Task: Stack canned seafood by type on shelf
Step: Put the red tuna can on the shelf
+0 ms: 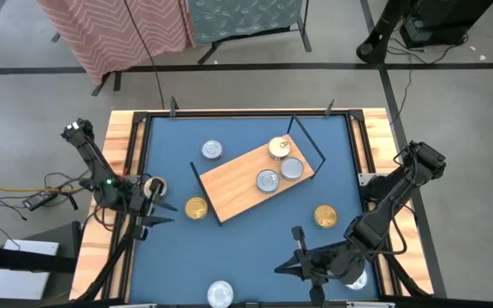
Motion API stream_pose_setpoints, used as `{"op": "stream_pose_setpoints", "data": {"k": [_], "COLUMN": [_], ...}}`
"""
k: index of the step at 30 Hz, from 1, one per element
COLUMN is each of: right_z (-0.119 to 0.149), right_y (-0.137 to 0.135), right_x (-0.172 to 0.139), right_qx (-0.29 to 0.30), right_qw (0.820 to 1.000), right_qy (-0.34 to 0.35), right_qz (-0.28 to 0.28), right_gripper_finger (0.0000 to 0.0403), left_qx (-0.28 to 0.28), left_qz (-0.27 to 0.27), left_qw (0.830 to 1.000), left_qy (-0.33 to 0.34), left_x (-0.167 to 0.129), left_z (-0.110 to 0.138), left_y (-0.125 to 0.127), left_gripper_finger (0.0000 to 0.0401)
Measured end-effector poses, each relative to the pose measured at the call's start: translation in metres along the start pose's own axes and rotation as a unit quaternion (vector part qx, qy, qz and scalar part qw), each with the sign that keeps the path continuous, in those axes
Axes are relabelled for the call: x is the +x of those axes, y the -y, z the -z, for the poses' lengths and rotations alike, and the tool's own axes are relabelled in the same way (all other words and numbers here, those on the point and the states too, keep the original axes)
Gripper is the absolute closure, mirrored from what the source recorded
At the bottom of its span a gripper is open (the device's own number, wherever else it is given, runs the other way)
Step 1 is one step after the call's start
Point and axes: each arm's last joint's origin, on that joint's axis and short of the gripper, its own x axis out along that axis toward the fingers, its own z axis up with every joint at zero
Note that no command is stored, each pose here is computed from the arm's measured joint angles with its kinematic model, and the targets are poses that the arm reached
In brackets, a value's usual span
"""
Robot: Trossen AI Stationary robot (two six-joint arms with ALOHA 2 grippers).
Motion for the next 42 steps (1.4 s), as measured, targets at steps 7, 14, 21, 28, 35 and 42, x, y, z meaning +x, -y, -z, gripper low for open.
{"op": "stream_pose_setpoints", "data": {"k": [7,14,21,28,35,42], "right_z": [0.0,0.003,0.008,0.01,0.02,0.024], "right_y": [0.009,0.015,0.022,0.023,0.028,0.029], "right_x": [0.005,0.008,0.01,0.01,0.008,0.005], "right_qx": [0.003,0.001,0.002,-0.001,0.019,0.015], "right_qw": [1.0,1.0,0.998,0.998,0.991,0.986], "right_qy": [-0.009,-0.026,-0.056,-0.066,-0.105,-0.109], "right_qz": [0.012,0.006,0.012,0.018,0.081,0.124], "right_gripper_finger": [0.0392,0.0392,0.0392,0.0392,0.0392,0.0392], "left_qx": [-0.023,-0.175,-0.224,-0.147,-0.06,0.0], "left_qz": [-0.034,0.017,0.021,-0.008,-0.054,-0.108], "left_qw": [0.991,0.965,0.943,0.946,0.944,0.935], "left_qy": [-0.125,-0.196,-0.244,-0.289,-0.321,-0.336], "left_x": [-0.022,-0.033,-0.025,-0.009,0.006,0.018], "left_z": [-0.055,-0.064,-0.05,-0.041,-0.028,-0.017], "left_y": [-0.018,-0.022,-0.013,-0.001,0.01,0.016], "left_gripper_finger": [0.0254,0.0254,0.0254,0.0254,0.0254,0.0254]}}
